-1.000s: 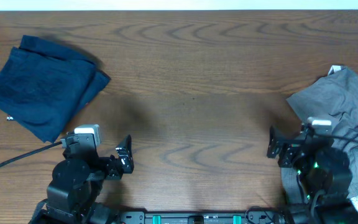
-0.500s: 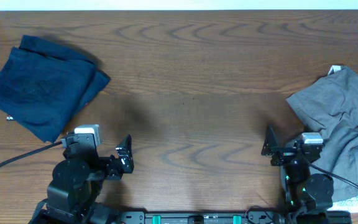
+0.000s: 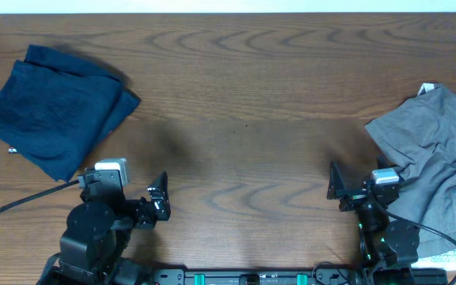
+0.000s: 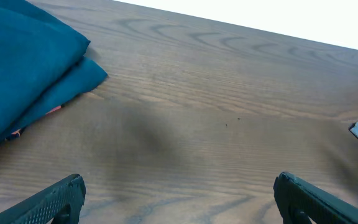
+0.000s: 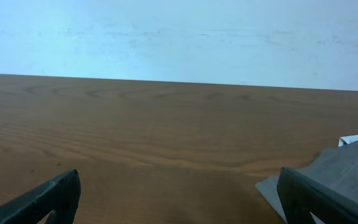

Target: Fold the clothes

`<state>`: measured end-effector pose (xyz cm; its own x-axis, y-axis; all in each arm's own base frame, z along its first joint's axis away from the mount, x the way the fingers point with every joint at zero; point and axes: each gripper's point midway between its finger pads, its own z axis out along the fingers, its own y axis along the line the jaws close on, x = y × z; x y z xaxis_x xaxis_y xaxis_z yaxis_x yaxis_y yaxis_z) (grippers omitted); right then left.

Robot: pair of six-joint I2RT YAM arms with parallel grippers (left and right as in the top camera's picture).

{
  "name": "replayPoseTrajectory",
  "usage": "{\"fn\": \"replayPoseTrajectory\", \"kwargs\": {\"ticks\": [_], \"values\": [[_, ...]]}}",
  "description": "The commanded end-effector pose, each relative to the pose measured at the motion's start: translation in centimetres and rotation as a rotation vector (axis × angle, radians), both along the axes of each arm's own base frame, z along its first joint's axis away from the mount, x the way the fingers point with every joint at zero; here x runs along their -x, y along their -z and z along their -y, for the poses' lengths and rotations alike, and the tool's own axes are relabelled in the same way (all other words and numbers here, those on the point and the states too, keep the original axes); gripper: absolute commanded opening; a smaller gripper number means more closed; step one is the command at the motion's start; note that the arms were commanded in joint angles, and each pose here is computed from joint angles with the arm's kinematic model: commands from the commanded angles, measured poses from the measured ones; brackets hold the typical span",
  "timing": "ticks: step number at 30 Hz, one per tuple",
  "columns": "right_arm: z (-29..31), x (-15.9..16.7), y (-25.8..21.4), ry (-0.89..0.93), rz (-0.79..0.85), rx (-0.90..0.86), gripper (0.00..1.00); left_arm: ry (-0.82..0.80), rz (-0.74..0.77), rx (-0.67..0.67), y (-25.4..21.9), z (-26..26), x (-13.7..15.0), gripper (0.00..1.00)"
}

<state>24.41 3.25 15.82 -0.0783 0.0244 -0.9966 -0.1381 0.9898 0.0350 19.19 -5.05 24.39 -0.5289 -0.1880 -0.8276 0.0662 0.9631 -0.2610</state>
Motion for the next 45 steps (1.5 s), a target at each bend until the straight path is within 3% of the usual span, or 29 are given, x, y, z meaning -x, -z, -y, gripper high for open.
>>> {"fn": "replayPoseTrajectory", "kwargs": {"ticks": [1,22,31,39,45], "values": [[0.1,0.0,0.1,0.000,0.001,-0.015,0.99,-0.002,0.007,-0.026,0.0,-0.2,0.0,0.98],[0.1,0.0,0.1,0.000,0.001,-0.015,0.99,-0.002,0.001,-0.028,0.2,-0.3,0.0,0.98],[0.1,0.0,0.1,0.000,0.001,-0.015,0.99,-0.175,-0.099,-0.057,5.4,-4.0,1.1,0.98],[0.1,0.0,0.1,0.000,0.001,-0.015,0.99,-0.248,0.065,-0.011,10.2,-5.1,-1.3,0.98],[0.1,0.0,0.1,0.000,0.001,-0.015,0.99,-0.283,0.292,0.026,9.9,-5.7,-4.0,0.98]]}}
